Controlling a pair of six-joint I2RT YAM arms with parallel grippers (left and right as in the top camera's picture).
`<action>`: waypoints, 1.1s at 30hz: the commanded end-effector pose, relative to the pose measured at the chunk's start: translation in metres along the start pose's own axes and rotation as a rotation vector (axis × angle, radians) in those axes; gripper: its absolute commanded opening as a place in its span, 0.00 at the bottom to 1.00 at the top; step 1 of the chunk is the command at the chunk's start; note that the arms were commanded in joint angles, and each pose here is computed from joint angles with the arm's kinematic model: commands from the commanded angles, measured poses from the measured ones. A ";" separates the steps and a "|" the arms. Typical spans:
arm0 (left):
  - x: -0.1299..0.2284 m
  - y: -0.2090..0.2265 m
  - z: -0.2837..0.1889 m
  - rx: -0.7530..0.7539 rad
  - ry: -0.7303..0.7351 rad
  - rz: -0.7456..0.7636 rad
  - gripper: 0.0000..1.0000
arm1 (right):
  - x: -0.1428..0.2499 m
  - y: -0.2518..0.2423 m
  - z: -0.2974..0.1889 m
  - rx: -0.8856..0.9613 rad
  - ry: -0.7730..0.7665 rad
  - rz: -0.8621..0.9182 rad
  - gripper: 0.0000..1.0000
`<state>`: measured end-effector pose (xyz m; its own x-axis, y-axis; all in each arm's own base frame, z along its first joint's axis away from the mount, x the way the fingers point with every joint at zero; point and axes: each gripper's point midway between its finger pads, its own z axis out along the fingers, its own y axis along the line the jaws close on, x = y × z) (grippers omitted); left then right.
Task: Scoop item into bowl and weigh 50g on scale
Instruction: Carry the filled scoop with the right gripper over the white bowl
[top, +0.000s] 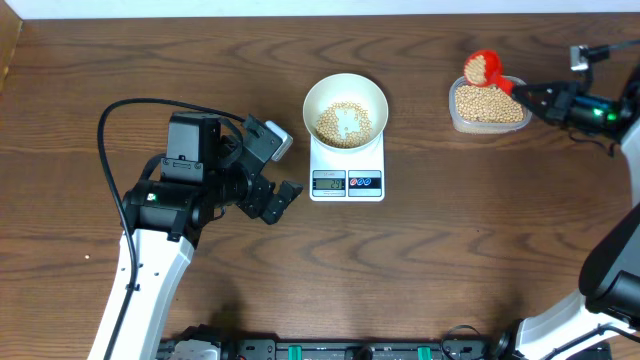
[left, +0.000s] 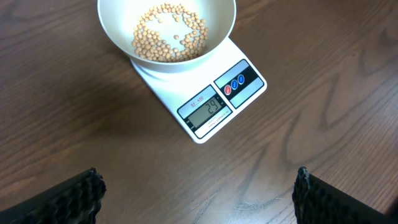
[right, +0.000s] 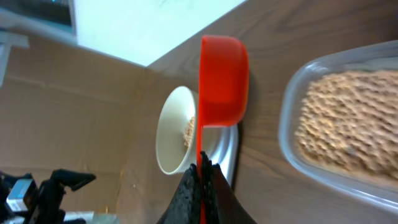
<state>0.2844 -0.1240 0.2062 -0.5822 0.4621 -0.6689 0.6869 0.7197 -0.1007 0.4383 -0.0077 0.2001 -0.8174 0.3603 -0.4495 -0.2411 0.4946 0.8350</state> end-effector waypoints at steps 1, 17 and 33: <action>-0.008 0.002 -0.003 -0.011 -0.013 0.027 0.99 | 0.005 0.024 0.019 -0.081 0.038 0.027 0.01; -0.008 0.002 -0.003 -0.011 -0.013 0.027 0.99 | 0.033 0.080 0.104 -0.143 0.174 -0.056 0.01; -0.008 0.002 -0.003 -0.011 -0.013 0.027 0.99 | 0.085 0.105 0.166 -0.069 0.284 -0.209 0.01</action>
<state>0.2844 -0.1240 0.2061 -0.5825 0.4622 -0.6686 0.6869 0.7197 -0.1009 0.4323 0.1954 0.2012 -0.8763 0.0525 -0.4789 -0.4089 0.4446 0.7970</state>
